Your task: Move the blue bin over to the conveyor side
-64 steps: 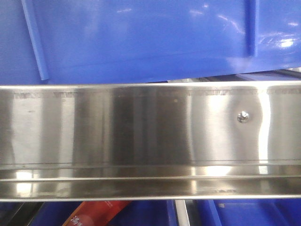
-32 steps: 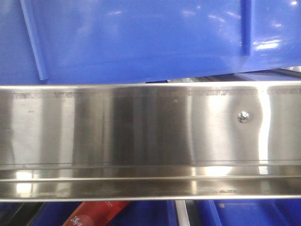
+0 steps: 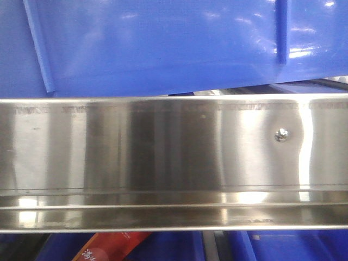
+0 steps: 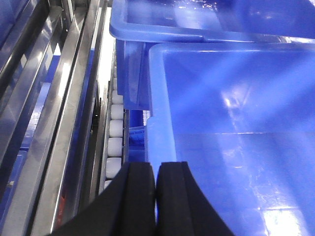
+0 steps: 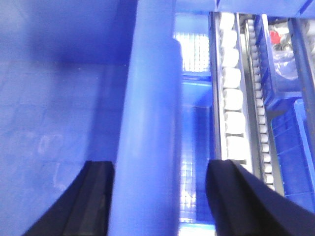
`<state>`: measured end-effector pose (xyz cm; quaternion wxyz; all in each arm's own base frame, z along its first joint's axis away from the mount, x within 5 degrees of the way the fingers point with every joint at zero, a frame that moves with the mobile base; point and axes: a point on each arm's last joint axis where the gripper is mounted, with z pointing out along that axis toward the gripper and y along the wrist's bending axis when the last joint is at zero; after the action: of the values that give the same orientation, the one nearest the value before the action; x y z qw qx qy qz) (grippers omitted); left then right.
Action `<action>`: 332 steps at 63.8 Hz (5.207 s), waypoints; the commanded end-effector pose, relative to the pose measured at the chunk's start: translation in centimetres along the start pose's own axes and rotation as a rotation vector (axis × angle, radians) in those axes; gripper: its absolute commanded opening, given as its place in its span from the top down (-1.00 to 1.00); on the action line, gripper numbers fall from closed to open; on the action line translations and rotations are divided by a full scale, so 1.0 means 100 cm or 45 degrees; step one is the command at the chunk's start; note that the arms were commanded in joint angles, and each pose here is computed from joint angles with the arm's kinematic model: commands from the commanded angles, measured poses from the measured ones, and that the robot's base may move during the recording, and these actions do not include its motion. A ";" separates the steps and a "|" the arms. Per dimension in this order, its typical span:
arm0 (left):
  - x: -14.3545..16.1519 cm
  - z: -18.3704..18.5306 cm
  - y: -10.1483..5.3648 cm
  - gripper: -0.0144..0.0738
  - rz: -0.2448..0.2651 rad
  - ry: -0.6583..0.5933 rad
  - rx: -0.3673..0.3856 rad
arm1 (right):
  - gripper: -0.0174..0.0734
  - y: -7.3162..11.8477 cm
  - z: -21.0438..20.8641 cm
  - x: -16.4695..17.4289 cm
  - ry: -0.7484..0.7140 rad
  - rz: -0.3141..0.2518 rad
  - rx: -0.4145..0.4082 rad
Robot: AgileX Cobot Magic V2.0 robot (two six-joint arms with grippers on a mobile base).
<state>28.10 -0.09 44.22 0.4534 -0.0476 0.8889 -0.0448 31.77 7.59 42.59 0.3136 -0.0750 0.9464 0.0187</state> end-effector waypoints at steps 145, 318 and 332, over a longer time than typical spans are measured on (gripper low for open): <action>0.012 0.057 -0.001 -0.38 -0.091 0.233 0.052 | 0.79 0.001 -0.007 -0.006 -0.051 -0.119 -0.011; -0.037 -0.018 -0.047 0.72 -0.025 0.110 -0.014 | 0.81 -0.010 -0.104 0.016 -0.415 -0.007 -0.008; -0.038 -0.042 -0.048 0.72 -0.024 0.049 0.012 | 0.81 -0.011 -0.111 0.040 -0.436 0.005 -0.020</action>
<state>28.68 -4.02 47.78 0.3708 -0.0565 0.9265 -0.0308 23.58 5.37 47.52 0.3989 -0.0644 0.9142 0.0319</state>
